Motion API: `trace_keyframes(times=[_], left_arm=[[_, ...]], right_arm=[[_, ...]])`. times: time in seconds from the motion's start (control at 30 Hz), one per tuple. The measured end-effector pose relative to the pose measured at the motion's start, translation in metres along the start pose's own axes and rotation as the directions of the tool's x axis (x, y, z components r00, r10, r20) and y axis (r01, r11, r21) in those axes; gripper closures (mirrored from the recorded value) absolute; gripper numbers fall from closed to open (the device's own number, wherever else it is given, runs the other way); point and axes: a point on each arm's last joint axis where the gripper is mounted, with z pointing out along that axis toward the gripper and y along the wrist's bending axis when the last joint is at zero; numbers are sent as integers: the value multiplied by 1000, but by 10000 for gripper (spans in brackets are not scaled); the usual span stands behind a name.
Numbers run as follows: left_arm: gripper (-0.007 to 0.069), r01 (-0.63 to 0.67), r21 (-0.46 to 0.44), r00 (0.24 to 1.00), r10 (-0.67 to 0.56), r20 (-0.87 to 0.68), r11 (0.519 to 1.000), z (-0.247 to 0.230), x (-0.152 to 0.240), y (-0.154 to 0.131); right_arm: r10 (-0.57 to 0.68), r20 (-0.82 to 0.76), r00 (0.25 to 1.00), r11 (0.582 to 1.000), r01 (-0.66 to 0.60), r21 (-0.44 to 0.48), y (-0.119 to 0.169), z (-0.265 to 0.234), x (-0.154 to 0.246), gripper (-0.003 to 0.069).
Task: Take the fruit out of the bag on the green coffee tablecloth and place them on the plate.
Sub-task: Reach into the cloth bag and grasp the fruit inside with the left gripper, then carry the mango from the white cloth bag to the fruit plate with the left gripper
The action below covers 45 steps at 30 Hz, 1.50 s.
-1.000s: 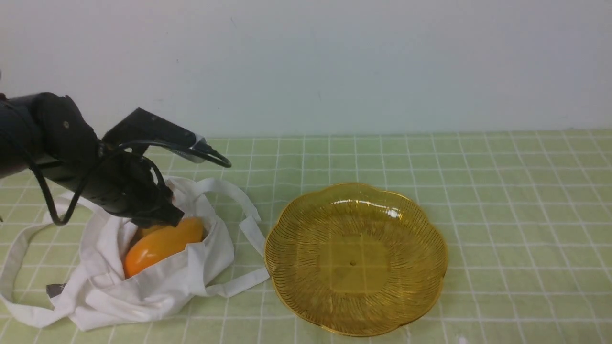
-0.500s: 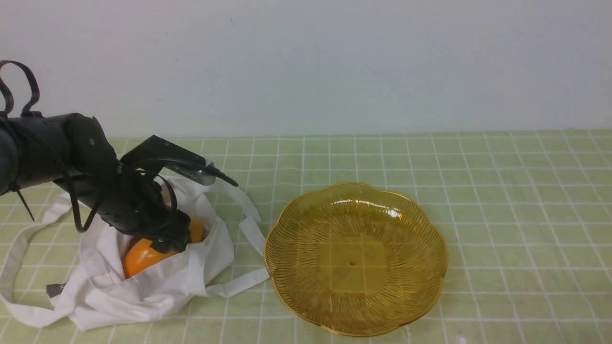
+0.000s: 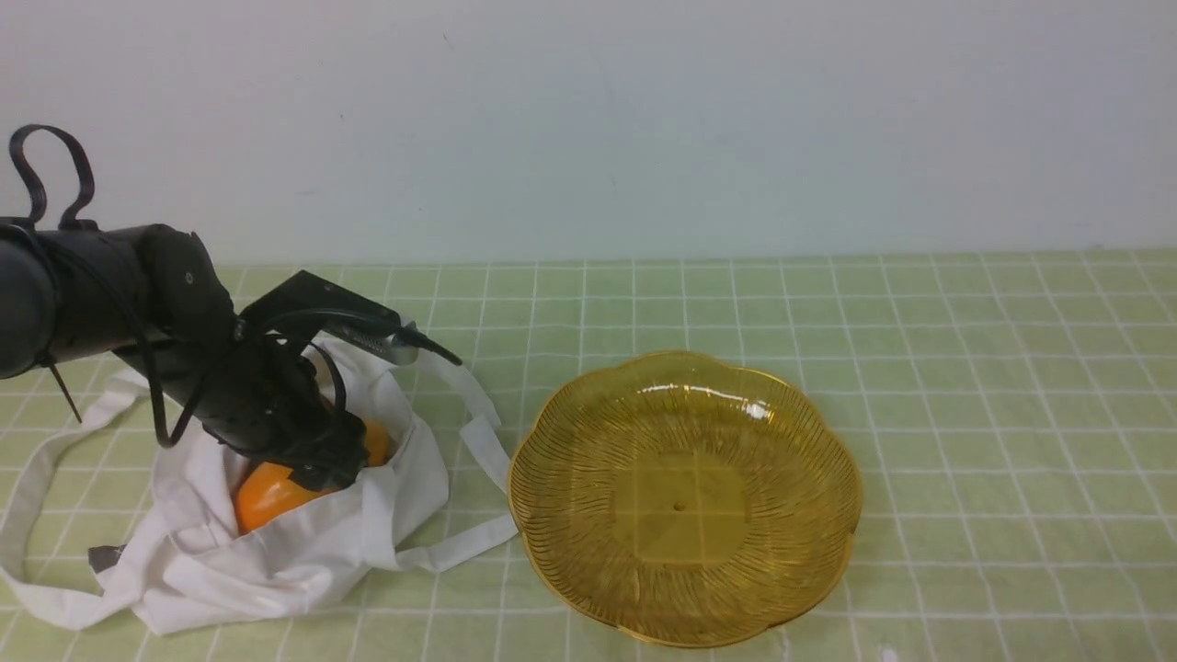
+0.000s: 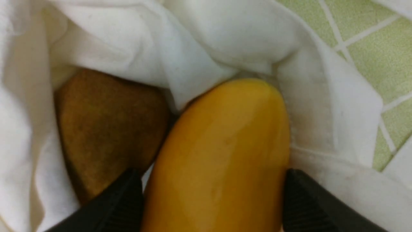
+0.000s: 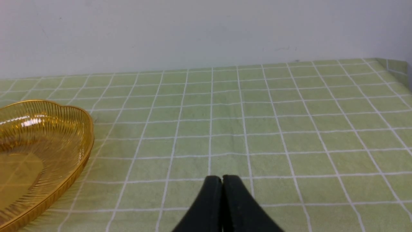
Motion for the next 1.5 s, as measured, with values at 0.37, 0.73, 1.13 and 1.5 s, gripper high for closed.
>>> trace_keyframes(times=[0.37, 0.73, 1.13, 1.5], left_arm=[[127, -17, 1, 1000, 17, 6, 1000, -31, 3, -5], [130, 29, -64, 976, -14, 219, 998, -102, 0, -14], [130, 136, -24, 905, -114, 409, 990, -120, -13, -17], [130, 169, -48, 980, -162, 117, 985, -85, 5, -10]], right_arm=[[0, 0, 1000, 1000, 0, 0, 0, 0, 0, 669], [0, 0, 1000, 1000, 0, 0, 0, 0, 0, 669], [0, 0, 1000, 1000, 0, 0, 0, 0, 0, 669], [0, 0, 1000, 1000, 0, 0, 0, 0, 0, 669]])
